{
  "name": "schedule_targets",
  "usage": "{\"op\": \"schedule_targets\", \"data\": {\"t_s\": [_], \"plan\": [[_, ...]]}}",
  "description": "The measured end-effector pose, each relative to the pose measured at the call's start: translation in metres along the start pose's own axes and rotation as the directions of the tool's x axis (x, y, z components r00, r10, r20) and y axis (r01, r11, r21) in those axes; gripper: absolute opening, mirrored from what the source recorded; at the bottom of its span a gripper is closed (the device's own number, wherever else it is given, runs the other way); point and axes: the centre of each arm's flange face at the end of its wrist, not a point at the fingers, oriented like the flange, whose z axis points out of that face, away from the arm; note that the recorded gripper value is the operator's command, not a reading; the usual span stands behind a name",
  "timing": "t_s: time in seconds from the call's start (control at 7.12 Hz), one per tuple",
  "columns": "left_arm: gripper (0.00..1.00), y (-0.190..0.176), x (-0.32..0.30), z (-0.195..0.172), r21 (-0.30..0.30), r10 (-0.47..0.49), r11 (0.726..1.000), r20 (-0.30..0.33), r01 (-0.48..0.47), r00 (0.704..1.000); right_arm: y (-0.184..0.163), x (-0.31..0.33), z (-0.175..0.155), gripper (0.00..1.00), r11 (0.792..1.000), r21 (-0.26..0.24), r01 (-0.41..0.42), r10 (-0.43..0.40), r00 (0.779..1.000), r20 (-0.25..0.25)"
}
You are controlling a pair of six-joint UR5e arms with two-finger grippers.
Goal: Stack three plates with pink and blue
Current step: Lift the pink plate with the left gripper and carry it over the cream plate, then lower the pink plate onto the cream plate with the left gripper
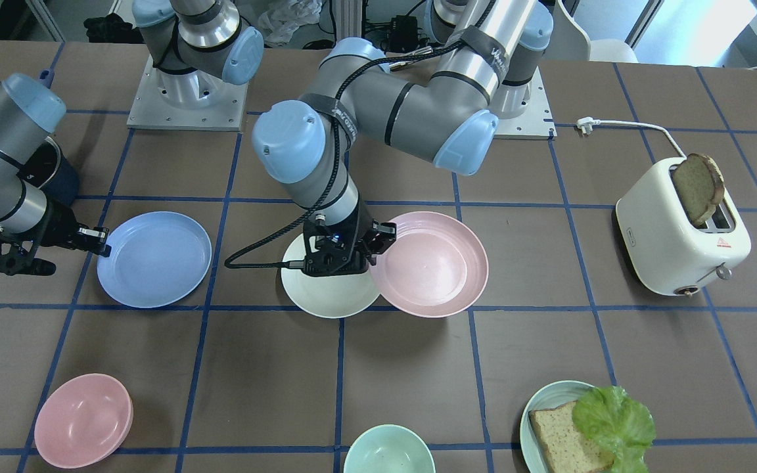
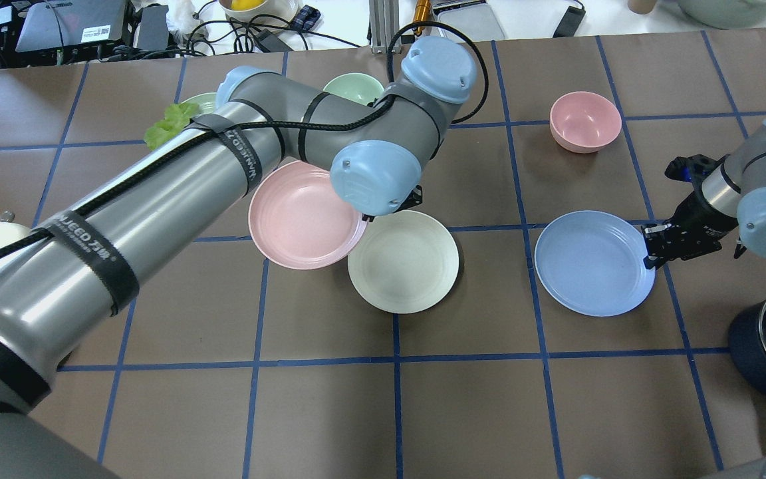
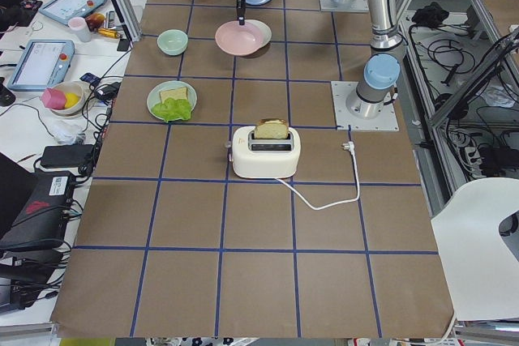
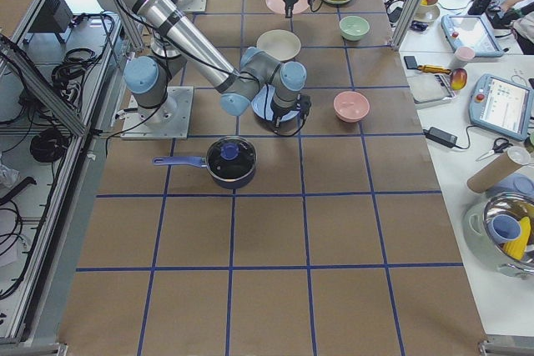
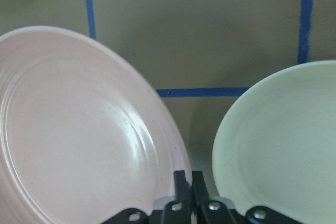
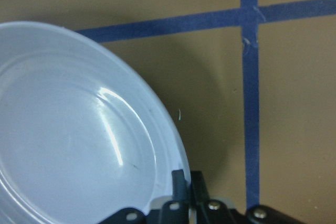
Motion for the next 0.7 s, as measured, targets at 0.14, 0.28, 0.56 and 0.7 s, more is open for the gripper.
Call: {"op": "schedule_targets", "data": {"t_s": [0.14, 0.28, 0.56, 0.7], "plan": [[0.0, -0.002, 0.026, -0.003, 0.007, 0.025, 1.0, 0.0, -0.025, 1.0, -0.007, 0.003, -0.014, 0.0, 1.0, -0.014, 0.001, -0.001, 1.0, -0.004], [0.0, -0.004, 0.049, -0.004, 0.008, 0.051, 0.999, 0.006, -0.051, 0.999, -0.013, 0.005, -0.028, 0.0, 0.999, -0.035, 0.0, -0.001, 1.0, -0.006], [0.0, 0.002, 0.09, 0.003, 0.0, 0.096, 0.995, 0.022, -0.096, 0.995, -0.02, 0.007, -0.044, 0.0, 0.999, -0.046, 0.001, -0.001, 1.0, -0.013], [0.0, 0.006, 0.107, 0.01, -0.005, 0.101, 0.995, 0.024, -0.101, 0.995, -0.022, 0.008, -0.048, 0.0, 0.999, -0.044, 0.001, -0.002, 1.0, -0.017]]}}
